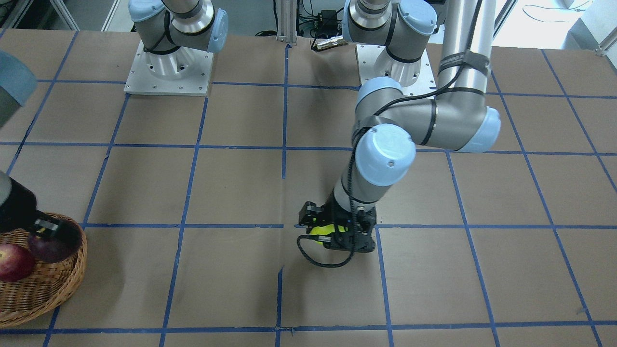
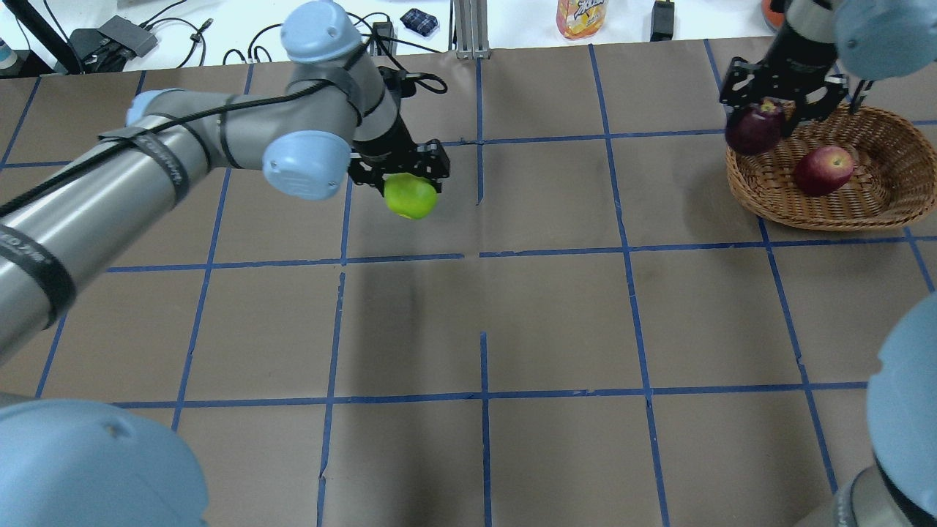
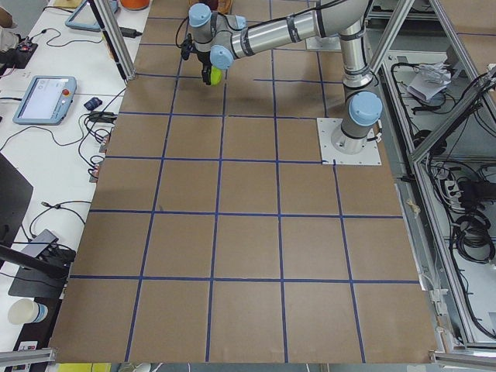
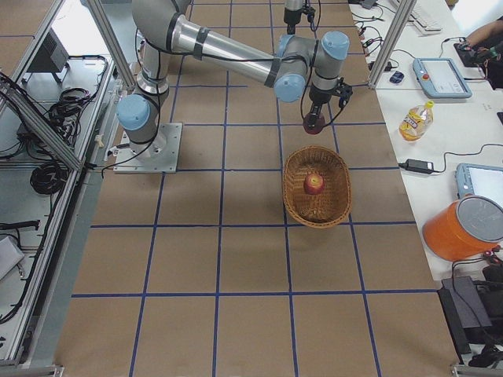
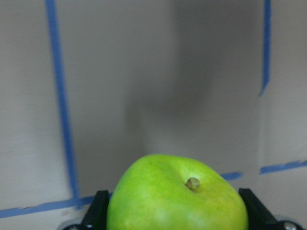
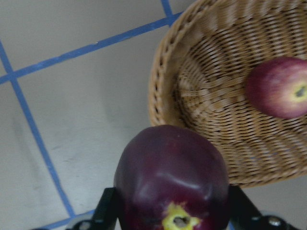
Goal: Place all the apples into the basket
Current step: 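Drop dark apple in basket with right gripper while left centers green apple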
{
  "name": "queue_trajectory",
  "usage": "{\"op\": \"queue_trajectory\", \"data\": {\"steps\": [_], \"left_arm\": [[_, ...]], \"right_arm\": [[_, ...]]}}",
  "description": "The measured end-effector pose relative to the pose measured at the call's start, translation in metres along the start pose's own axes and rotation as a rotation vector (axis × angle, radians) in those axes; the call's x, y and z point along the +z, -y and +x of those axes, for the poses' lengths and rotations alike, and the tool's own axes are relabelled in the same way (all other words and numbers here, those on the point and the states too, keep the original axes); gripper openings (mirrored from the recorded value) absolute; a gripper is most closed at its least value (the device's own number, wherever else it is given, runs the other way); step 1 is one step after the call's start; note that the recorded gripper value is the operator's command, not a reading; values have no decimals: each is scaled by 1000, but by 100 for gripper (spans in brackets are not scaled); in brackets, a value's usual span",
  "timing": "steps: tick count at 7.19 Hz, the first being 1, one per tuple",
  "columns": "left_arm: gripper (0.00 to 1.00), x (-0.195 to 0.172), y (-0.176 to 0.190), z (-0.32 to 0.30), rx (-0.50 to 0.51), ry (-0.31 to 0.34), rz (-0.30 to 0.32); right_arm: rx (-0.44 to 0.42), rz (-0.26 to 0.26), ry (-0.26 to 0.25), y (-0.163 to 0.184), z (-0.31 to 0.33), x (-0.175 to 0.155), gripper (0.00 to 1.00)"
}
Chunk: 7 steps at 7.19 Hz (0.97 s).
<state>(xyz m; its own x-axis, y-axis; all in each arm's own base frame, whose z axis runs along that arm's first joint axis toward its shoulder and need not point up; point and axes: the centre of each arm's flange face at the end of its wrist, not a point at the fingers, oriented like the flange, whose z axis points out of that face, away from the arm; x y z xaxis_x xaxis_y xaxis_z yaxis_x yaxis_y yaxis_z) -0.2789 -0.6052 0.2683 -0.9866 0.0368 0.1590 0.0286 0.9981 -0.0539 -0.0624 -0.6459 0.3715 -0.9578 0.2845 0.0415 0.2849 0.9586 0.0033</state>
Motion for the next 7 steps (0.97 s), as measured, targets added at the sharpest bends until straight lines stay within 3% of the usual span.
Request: {"op": "queue_trajectory", "data": {"steps": [1, 2, 4, 7], "left_arm": [[53, 24, -7, 34, -30, -11, 29], [53, 44, -13, 55, -47, -15, 42], [100, 68, -26, 76, -62, -11, 31], [100, 59, -26, 83, -65, -13, 28]], "right_arm": [[-72, 3, -24, 3, 50, -11, 0], [-134, 8, -44, 9, 97, -11, 0], [-214, 33, -69, 29, 177, 20, 0], [-228, 67, -81, 60, 211, 87, 0]]}}
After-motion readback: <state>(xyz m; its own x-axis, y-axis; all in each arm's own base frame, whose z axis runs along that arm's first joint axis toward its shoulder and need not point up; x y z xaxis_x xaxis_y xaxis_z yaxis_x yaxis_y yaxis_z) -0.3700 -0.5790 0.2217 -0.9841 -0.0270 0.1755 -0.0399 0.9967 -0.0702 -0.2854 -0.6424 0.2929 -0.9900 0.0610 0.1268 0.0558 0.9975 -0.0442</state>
